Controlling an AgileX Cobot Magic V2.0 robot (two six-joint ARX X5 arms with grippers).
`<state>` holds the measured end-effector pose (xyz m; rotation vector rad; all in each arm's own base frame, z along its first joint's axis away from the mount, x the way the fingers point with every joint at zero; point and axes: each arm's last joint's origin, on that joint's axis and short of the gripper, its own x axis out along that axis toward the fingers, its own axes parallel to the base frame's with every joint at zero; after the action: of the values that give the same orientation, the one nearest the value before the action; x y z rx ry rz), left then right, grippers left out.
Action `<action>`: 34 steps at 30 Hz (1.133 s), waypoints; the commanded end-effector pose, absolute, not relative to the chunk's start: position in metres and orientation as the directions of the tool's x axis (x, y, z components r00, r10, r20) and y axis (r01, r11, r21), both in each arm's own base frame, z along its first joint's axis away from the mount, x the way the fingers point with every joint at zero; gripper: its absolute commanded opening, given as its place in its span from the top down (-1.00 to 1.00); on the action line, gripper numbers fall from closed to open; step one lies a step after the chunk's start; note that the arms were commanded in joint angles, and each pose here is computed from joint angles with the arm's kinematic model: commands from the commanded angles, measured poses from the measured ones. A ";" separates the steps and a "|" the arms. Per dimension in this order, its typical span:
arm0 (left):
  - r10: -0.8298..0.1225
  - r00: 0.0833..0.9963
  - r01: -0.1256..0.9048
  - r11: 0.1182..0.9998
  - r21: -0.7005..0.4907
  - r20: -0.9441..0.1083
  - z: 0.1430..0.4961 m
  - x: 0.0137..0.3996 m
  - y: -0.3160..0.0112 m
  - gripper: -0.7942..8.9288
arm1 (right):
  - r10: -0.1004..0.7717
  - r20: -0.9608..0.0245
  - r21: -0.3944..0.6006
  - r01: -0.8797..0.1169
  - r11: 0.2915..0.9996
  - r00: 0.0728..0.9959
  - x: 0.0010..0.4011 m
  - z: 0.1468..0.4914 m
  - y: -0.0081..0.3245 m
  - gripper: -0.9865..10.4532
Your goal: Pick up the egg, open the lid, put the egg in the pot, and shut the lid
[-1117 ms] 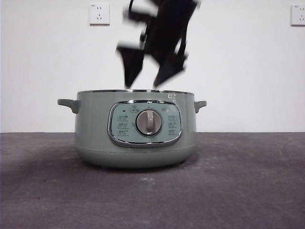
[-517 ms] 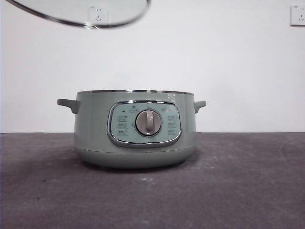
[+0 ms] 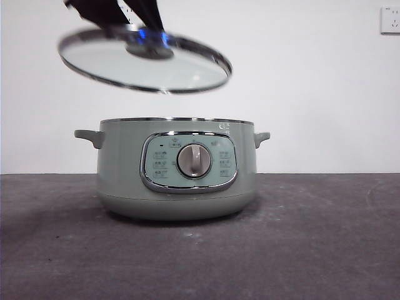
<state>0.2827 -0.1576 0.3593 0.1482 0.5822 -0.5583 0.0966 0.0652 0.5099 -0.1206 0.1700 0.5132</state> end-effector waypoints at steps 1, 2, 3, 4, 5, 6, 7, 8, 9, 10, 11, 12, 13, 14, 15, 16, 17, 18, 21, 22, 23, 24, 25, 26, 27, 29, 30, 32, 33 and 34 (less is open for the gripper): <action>-0.491 0.708 0.561 0.827 -0.018 -0.507 0.359 0.292 -0.165 0.85 | 0.479 -0.179 -0.061 -0.496 0.866 0.859 0.090 0.511 0.060 0.11; -0.492 0.708 0.562 0.827 -0.018 -0.507 0.356 0.296 -0.168 0.85 | 0.480 -0.176 -0.061 -0.496 0.866 0.859 0.087 0.511 0.058 0.11; -0.493 0.707 0.564 0.826 -0.017 -0.506 0.352 0.299 -0.171 0.85 | 0.480 -0.175 -0.061 -0.496 0.866 0.860 0.085 0.511 0.057 0.11; -0.494 0.706 0.565 0.825 -0.017 -0.507 0.349 0.303 -0.173 0.85 | 0.480 -0.175 -0.061 -0.496 0.866 0.860 0.083 0.511 0.056 0.11; -0.495 0.705 0.566 0.824 -0.017 -0.508 0.346 0.306 -0.175 0.85 | 0.480 -0.175 -0.061 -0.496 0.866 0.860 0.082 0.511 0.055 0.11; -0.495 0.704 0.567 0.823 -0.017 -0.509 0.342 0.308 -0.178 0.85 | 0.480 -0.173 -0.061 -0.496 0.866 0.860 0.080 0.511 0.054 0.11; -0.496 0.704 0.568 0.823 -0.017 -0.509 0.340 0.311 -0.179 0.85 | 0.480 -0.172 -0.061 -0.496 0.866 0.860 0.079 0.511 0.053 0.11; -0.496 0.703 0.568 0.823 -0.017 -0.509 0.337 0.313 -0.181 0.85 | 0.480 -0.173 -0.061 -0.496 0.866 0.860 0.078 0.511 0.052 0.11; -0.496 0.702 0.568 0.823 -0.017 -0.511 0.335 0.315 -0.182 0.85 | 0.480 -0.174 -0.061 -0.496 0.866 0.860 0.077 0.511 0.051 0.11; -0.495 0.701 0.568 0.823 -0.018 -0.514 0.332 0.317 -0.183 0.85 | 0.480 -0.177 -0.062 -0.496 0.866 0.859 0.077 0.511 0.051 0.11; -0.494 0.698 0.568 0.823 -0.018 -0.518 0.330 0.318 -0.184 0.85 | 0.479 -0.181 -0.062 -0.497 0.866 0.859 0.077 0.510 0.051 0.11; -0.490 0.697 0.566 0.824 -0.017 -0.523 0.328 0.319 -0.184 0.85 | 0.479 -0.186 -0.062 -0.497 0.866 0.858 0.077 0.510 0.051 0.11; -0.488 0.695 0.566 0.824 -0.017 -0.529 0.326 0.321 -0.185 0.85 | 0.478 -0.191 -0.063 -0.497 0.865 0.857 0.076 0.509 0.051 0.11; -0.487 0.693 0.566 0.824 -0.018 -0.532 0.325 0.321 -0.185 0.85 | 0.479 -0.194 -0.063 -0.498 0.865 0.856 0.076 0.509 0.051 0.11; -0.486 0.690 0.566 0.824 -0.018 -0.536 0.323 0.322 -0.186 0.85 | 0.478 -0.199 -0.064 -0.498 0.865 0.855 0.076 0.508 0.051 0.11; -0.486 0.689 0.566 0.824 -0.019 -0.538 0.322 0.323 -0.186 0.85 | 0.478 -0.201 -0.064 -0.498 0.865 0.855 0.076 0.508 0.051 0.11; -0.485 0.688 0.566 0.824 -0.019 -0.540 0.321 0.324 -0.187 0.85 | 0.478 -0.202 -0.064 -0.498 0.865 0.855 0.076 0.508 0.051 0.11; -0.485 0.688 0.566 0.824 -0.019 -0.540 0.320 0.325 -0.187 0.85 | 0.478 -0.203 -0.064 -0.498 0.865 0.855 0.076 0.508 0.051 0.11; -0.485 0.684 0.567 0.823 -0.021 -0.544 0.315 0.328 -0.189 0.85 | 0.478 -0.203 -0.064 -0.499 0.864 0.854 0.076 0.508 0.051 0.11; -0.486 0.682 0.569 0.822 -0.022 -0.547 0.314 0.329 -0.190 0.85 | 0.478 -0.203 -0.064 -0.499 0.864 0.855 0.076 0.508 0.051 0.11; -0.485 0.679 0.569 0.822 -0.022 -0.551 0.312 0.330 -0.191 0.85 | 0.478 -0.204 -0.064 -0.499 0.864 0.854 0.076 0.508 0.051 0.11; -0.483 0.677 0.569 0.822 -0.023 -0.556 0.309 0.331 -0.191 0.85 | 0.478 -0.205 -0.064 -0.499 0.864 0.854 0.076 0.508 0.051 0.11; -0.482 0.673 0.569 0.822 -0.023 -0.561 0.307 0.332 -0.192 0.85 | 0.477 -0.208 -0.065 -0.499 0.864 0.854 0.076 0.508 0.051 0.11; -0.480 0.671 0.568 0.823 -0.026 -0.565 0.305 0.333 -0.193 0.85 | 0.477 -0.210 -0.065 -0.499 0.864 0.853 0.076 0.507 0.051 0.11; -0.478 0.668 0.567 0.823 -0.027 -0.571 0.303 0.334 -0.193 0.85 | 0.477 -0.213 -0.065 -0.499 0.864 0.853 0.076 0.507 0.051 0.11; -0.475 0.662 0.567 0.824 -0.027 -0.580 0.298 0.336 -0.195 0.85 | 0.476 -0.215 -0.065 -0.499 0.864 0.852 0.076 0.507 0.051 0.11; -0.472 0.660 0.566 0.824 -0.027 -0.585 0.297 0.336 -0.195 0.85 | 0.477 -0.216 -0.065 -0.500 0.864 0.852 0.076 0.507 0.051 0.11; -0.470 0.656 0.565 0.824 -0.028 -0.591 0.296 0.336 -0.195 0.85 | 0.477 -0.219 -0.066 -0.500 0.863 0.851 0.076 0.506 0.051 0.11; -0.468 0.653 0.565 0.824 -0.028 -0.595 0.296 0.336 -0.195 0.85 | 0.477 -0.223 -0.066 -0.502 0.863 0.850 0.076 0.506 0.051 0.11; -0.466 0.649 0.566 0.824 -0.029 -0.601 0.295 0.336 -0.194 0.85 | 0.478 -0.228 -0.066 -0.504 0.861 0.848 0.076 0.506 0.051 0.11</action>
<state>0.3329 -0.1904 0.2982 0.1640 0.6363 -0.5801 0.0761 0.0507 0.5055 -0.1346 0.2087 0.5172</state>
